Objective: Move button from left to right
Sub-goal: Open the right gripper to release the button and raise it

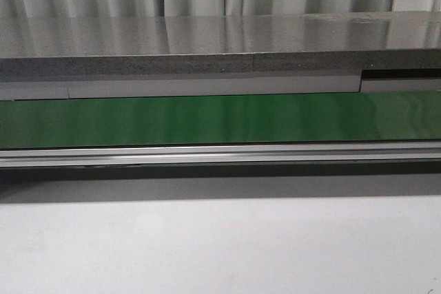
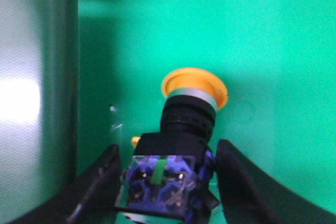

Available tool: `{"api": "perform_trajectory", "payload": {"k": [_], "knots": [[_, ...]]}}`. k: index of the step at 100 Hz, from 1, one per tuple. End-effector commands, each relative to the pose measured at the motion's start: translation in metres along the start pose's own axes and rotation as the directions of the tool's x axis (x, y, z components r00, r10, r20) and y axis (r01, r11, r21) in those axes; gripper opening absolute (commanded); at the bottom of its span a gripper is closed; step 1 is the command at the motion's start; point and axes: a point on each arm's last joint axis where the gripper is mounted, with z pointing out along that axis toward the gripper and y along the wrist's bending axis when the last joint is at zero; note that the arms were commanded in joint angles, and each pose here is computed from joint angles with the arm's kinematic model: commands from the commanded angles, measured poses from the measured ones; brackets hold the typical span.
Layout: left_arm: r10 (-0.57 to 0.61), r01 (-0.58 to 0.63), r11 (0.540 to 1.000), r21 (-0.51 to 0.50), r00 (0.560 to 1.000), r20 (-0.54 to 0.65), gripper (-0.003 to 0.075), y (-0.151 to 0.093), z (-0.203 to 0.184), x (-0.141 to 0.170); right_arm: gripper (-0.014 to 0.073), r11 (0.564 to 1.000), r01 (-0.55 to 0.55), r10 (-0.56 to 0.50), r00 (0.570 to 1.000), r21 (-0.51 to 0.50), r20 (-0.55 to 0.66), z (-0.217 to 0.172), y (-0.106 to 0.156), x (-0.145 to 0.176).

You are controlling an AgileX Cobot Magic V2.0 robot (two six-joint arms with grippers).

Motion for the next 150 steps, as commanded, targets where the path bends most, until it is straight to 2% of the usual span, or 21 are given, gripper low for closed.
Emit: {"api": "perform_trajectory", "payload": {"k": [1, 19, 44, 61, 85, 98, 122, 137, 150], "knots": [[-0.015, 0.015, 1.000, -0.007, 0.996, 0.085, -0.0020, 0.001, -0.001, -0.014, 0.0406, 0.999, -0.004, -0.002, 0.994, 0.050, 0.108, -0.024, -0.008, -0.015], [-0.015, 0.015, 1.000, -0.007, 0.996, 0.085, -0.0020, 0.001, -0.001, -0.014, 0.0414, 0.999, -0.013, 0.008, 0.994, 0.042, 0.108, -0.024, -0.007, -0.015], [-0.015, 0.015, 1.000, -0.007, 0.996, 0.085, -0.0020, 0.001, -0.001, -0.014, 0.0606, 0.999, -0.041, 0.038, 0.993, 0.025, 0.113, -0.024, -0.006, -0.016], [-0.015, 0.015, 1.000, -0.007, 0.996, 0.085, -0.0020, 0.001, -0.001, -0.014, 0.0608, 0.998, -0.052, 0.047, 0.989, 0.036, 0.138, -0.035, -0.007, -0.018], [-0.015, 0.015, 1.000, -0.007, 0.996, 0.085, -0.0020, 0.001, -0.001, -0.014, 0.0606, 0.995, -0.098, 0.089, 0.966, 0.025, 0.244, -0.071, -0.003, -0.028], [-0.015, 0.015, 1.000, -0.007, 0.996, 0.085, -0.0020, 0.001, -0.001, -0.014, 0.0581, 0.994, -0.106, 0.103, 0.948, -0.007, 0.300, -0.089, 0.010, -0.036], [-0.015, 0.015, 1.000, -0.007, 0.996, 0.085, -0.0020, 0.001, -0.001, -0.014, 0.0540, 0.996, -0.043, 0.073, 0.904, -0.080, 0.422, -0.130, 0.054, -0.052], [-0.015, 0.015, 1.000, -0.007, 0.996, 0.085, -0.0020, 0.001, -0.001, -0.014, 0.0540, 0.995, 0.016, 0.039, 0.859, -0.103, 0.511, -0.163, 0.081, -0.054], [-0.015, 0.015, 1.000, -0.007, 0.996, 0.085, -0.0020, 0.001, -0.001, -0.014, 0.0540, 0.990, 0.029, 0.055, 0.817, -0.135, 0.574, -0.186, 0.100, -0.043]]}}
